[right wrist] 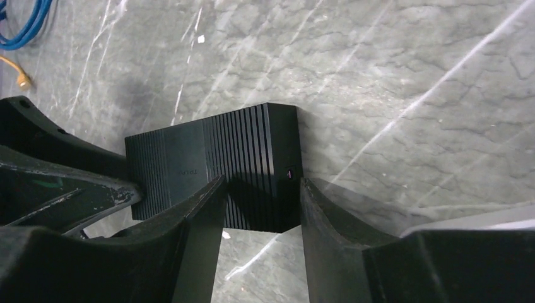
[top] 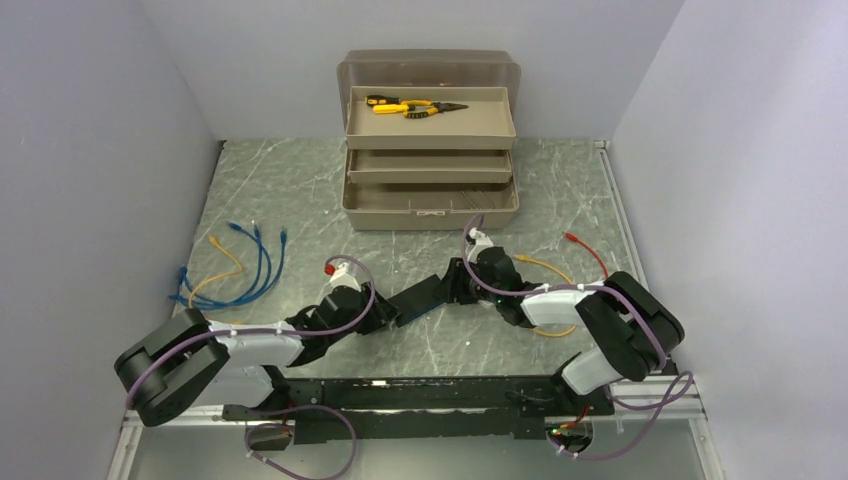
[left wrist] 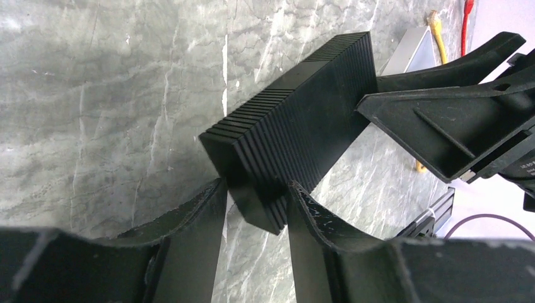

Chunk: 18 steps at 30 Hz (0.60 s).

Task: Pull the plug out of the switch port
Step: Move the switch port to the center of the board.

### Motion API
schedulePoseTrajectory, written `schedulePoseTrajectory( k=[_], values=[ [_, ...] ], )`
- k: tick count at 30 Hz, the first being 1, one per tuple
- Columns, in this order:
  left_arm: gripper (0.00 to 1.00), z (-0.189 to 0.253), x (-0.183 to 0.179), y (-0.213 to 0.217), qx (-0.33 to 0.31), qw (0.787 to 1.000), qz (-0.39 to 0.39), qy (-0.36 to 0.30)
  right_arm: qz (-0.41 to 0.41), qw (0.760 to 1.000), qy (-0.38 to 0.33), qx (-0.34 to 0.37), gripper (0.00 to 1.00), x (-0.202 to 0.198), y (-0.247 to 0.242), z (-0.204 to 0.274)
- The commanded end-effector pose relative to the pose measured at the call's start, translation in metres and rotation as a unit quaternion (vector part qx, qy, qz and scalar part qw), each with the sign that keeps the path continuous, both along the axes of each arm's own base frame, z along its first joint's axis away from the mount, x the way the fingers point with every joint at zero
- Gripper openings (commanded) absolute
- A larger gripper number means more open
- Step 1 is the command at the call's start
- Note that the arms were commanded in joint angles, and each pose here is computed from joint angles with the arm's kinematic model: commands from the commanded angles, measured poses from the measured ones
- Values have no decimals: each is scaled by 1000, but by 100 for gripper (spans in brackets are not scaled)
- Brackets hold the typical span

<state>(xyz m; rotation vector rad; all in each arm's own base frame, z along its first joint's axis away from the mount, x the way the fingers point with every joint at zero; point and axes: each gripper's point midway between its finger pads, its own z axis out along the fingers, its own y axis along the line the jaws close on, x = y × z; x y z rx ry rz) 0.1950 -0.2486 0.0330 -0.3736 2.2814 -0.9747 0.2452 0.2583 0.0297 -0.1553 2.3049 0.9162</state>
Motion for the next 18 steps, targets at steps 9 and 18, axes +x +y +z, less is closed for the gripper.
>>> schedulePoseTrajectory(
  k=[9,18],
  values=[
    [36,8,11,26,77,996,8,-45,0,997,45,69,33,-17,57,4],
    [39,15,52,71,86,994,64,-36,-14,992,87,90,35,-9,89,-12]
  ],
)
